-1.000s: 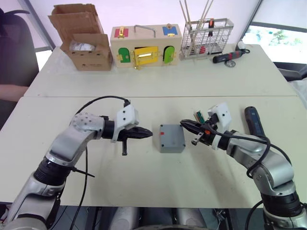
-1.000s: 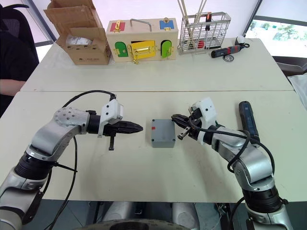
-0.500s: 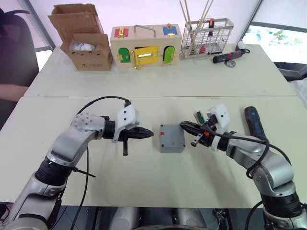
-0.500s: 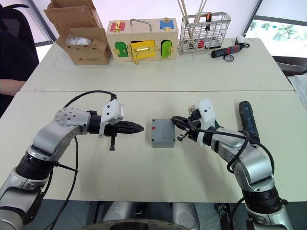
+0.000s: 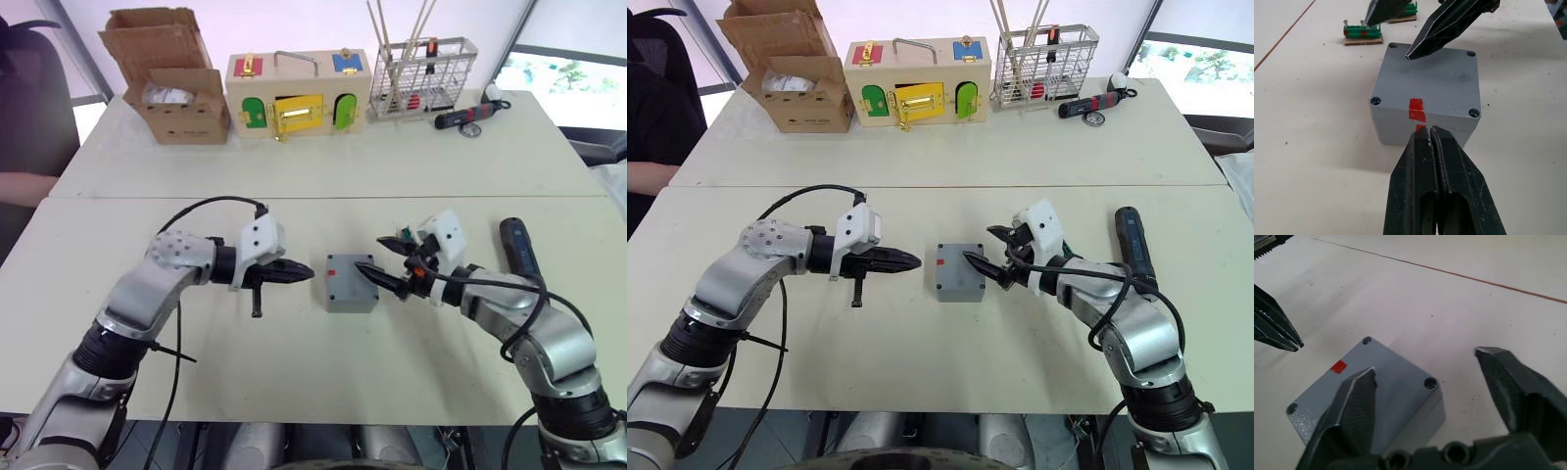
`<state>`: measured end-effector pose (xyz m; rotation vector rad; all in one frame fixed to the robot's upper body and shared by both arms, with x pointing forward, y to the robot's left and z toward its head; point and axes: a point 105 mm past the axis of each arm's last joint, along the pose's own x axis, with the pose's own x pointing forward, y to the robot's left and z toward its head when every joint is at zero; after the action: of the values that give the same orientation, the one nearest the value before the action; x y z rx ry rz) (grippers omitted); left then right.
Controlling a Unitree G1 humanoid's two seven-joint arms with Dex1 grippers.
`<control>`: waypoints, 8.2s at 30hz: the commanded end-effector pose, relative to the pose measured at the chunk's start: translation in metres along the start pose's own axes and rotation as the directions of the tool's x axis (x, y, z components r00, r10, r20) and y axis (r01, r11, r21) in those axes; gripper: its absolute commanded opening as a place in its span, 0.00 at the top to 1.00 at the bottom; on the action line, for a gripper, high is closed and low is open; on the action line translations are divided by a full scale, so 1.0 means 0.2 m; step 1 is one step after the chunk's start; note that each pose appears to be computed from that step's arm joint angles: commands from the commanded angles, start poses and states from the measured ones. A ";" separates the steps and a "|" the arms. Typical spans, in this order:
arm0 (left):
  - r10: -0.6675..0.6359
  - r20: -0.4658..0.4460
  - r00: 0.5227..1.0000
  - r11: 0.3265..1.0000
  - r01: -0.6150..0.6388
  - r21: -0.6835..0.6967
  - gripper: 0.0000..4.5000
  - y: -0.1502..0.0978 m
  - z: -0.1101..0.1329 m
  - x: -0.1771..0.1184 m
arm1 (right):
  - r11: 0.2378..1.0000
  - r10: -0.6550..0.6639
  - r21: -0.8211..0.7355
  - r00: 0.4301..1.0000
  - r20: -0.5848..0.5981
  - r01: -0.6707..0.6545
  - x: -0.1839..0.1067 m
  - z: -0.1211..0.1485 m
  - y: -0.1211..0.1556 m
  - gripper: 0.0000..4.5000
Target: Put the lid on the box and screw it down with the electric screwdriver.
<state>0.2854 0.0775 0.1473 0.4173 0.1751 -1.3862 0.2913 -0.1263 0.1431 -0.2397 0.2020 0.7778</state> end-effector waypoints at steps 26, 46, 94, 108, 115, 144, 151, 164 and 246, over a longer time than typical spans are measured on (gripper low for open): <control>-0.178 0.186 0.966 0.973 0.144 0.182 1.00 -0.19 0.21 0.15 | 0.763 -0.090 0.373 0.658 -0.747 0.528 -0.80 -0.20 -0.76 0.01; -0.109 0.168 0.980 0.987 0.087 0.133 1.00 -0.20 0.17 0.12 | 0.824 -0.029 0.246 0.471 -0.882 0.510 -0.74 -0.45 -0.81 0.01; -0.127 0.106 0.986 0.986 0.114 0.121 1.00 0.08 0.18 0.02 | 0.733 -0.306 0.678 0.866 0.396 -0.051 -0.39 0.58 -0.59 0.56; -0.143 0.118 0.983 0.986 0.132 0.102 1.00 0.01 0.15 0.06 | 0.707 -0.466 0.661 0.869 0.168 0.252 -0.85 0.44 -0.67 0.56; -0.144 0.158 0.977 0.986 0.128 0.111 1.00 -0.03 0.16 0.12 | 0.624 -0.425 0.649 0.886 -0.187 0.436 -0.91 0.17 -0.67 0.56; -0.072 0.205 0.976 0.995 0.056 0.079 1.00 -0.05 0.15 0.17 | 0.600 -0.468 0.559 0.818 -0.334 0.572 -0.79 -0.06 -0.75 0.56; -0.074 0.206 0.976 0.995 0.060 0.076 1.00 -0.05 0.15 0.17 | 0.545 -0.564 0.595 0.783 -0.260 0.590 -0.82 -0.08 -0.75 0.56; -0.096 0.212 0.972 0.992 0.076 0.100 1.00 -0.07 0.16 0.19 | 0.516 -0.645 0.472 0.687 -0.334 0.714 -0.83 -0.19 -0.73 0.56; 0.000 0.198 0.980 0.997 -0.016 0.076 1.00 -0.02 0.11 0.20 | 0.750 -0.036 0.508 0.794 -0.607 0.423 -0.66 -0.06 -0.81 0.56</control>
<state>0.2836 0.0280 0.1397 0.3266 0.0126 -1.4276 0.3038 -0.3334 0.1501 0.0859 1.1283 0.3015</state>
